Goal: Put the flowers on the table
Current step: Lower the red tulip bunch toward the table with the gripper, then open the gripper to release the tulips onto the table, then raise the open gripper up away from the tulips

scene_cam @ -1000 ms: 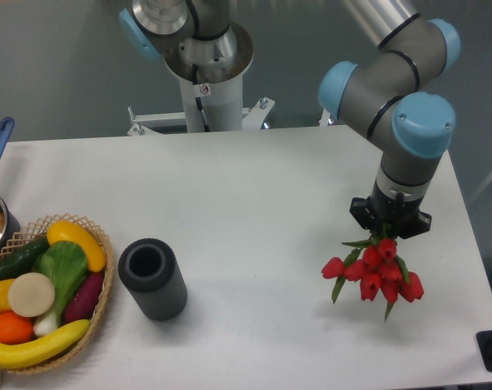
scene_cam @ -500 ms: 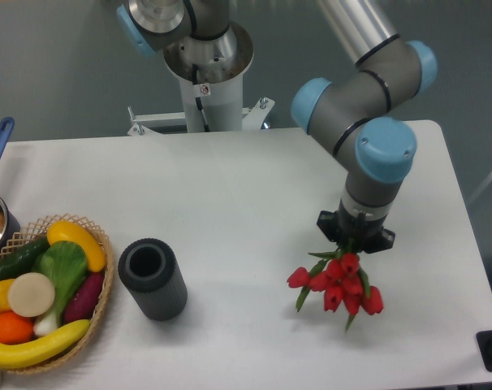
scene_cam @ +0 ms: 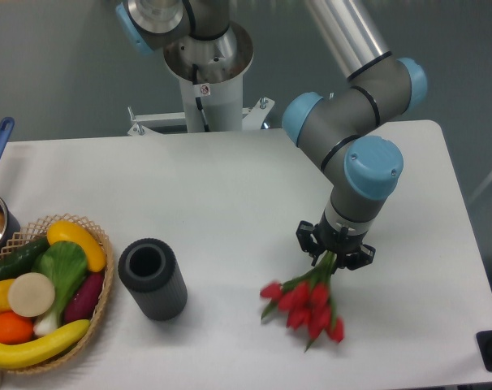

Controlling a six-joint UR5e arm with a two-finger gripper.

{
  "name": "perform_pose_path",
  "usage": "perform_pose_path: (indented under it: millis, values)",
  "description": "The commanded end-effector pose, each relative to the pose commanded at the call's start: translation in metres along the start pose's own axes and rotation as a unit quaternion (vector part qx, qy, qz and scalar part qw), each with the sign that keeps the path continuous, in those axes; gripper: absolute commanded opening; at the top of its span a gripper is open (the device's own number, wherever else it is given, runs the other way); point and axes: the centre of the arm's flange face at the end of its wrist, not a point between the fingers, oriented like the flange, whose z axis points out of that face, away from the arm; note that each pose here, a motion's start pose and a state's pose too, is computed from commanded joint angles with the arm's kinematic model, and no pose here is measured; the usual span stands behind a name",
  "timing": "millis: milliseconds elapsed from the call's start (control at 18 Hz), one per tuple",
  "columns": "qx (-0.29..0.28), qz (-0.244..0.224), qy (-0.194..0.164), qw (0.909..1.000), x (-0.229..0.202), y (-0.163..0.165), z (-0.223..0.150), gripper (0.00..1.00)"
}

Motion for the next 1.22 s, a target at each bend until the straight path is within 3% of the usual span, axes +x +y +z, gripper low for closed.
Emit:
perform_pose_path:
  millis: [222,611,778,944,1222]
  values:
    - [0.004,-0.002,-0.007,1.0,-0.005,0.003,-0.007,1.0]
    - [0.03,-0.027,-0.076,0.9963,-0.042,0.034,-0.048,1.0]
    - [-0.018,-0.041,-0.106,0.9933,-0.056,0.057,-0.055,1.0]
    - [-0.031,-0.059,-0.117,0.9909,-0.075,0.084,-0.069,1.0]
    - [-0.045,-0.001,-0.109,0.993,-0.085,0.104,-0.082,1.0]
